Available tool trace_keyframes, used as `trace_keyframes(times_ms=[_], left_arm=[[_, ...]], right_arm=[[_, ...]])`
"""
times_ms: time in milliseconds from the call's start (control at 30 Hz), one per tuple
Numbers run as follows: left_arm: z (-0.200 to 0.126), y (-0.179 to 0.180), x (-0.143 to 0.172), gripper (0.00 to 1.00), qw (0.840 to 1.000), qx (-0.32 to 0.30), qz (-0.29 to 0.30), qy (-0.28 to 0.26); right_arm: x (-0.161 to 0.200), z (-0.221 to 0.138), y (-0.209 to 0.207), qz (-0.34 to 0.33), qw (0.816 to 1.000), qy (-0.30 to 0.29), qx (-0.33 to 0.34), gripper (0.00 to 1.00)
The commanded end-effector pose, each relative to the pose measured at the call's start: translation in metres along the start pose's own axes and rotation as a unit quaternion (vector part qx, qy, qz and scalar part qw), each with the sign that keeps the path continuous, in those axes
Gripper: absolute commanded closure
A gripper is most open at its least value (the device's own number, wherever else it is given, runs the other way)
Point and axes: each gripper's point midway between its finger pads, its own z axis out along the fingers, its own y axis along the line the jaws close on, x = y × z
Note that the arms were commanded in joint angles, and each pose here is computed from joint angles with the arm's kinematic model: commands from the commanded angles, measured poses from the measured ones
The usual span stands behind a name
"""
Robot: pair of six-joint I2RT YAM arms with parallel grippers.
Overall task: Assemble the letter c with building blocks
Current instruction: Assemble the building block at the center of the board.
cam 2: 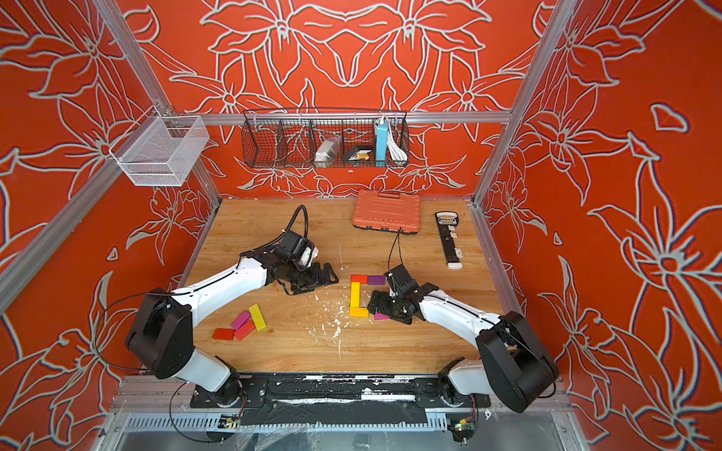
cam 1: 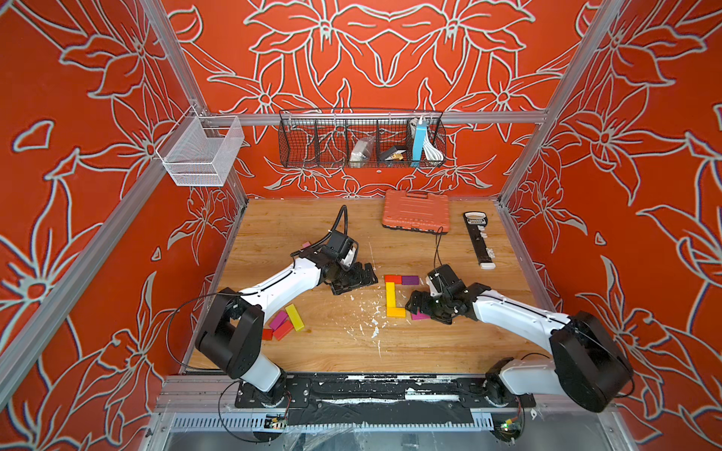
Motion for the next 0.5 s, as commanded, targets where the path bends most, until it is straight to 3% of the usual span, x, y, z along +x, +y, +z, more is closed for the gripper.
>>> trace_keyframes(times_ms=[0, 467], left_arm=[[-0.0027, -0.0072, -0.0012, 0.02, 1.000, 0.007, 0.006, -0.005], [-0.0021, -0.0075, -0.0020, 0.02, 1.000, 0.006, 0.006, -0.006]], right_arm=[[0.0051, 0.0014, -0.0039, 0.011, 1.000, 0.007, -0.003, 0.04], [0.0077, -0.0009, 0.0002, 0.016, 1.000, 0.010, -0.017, 0.05]])
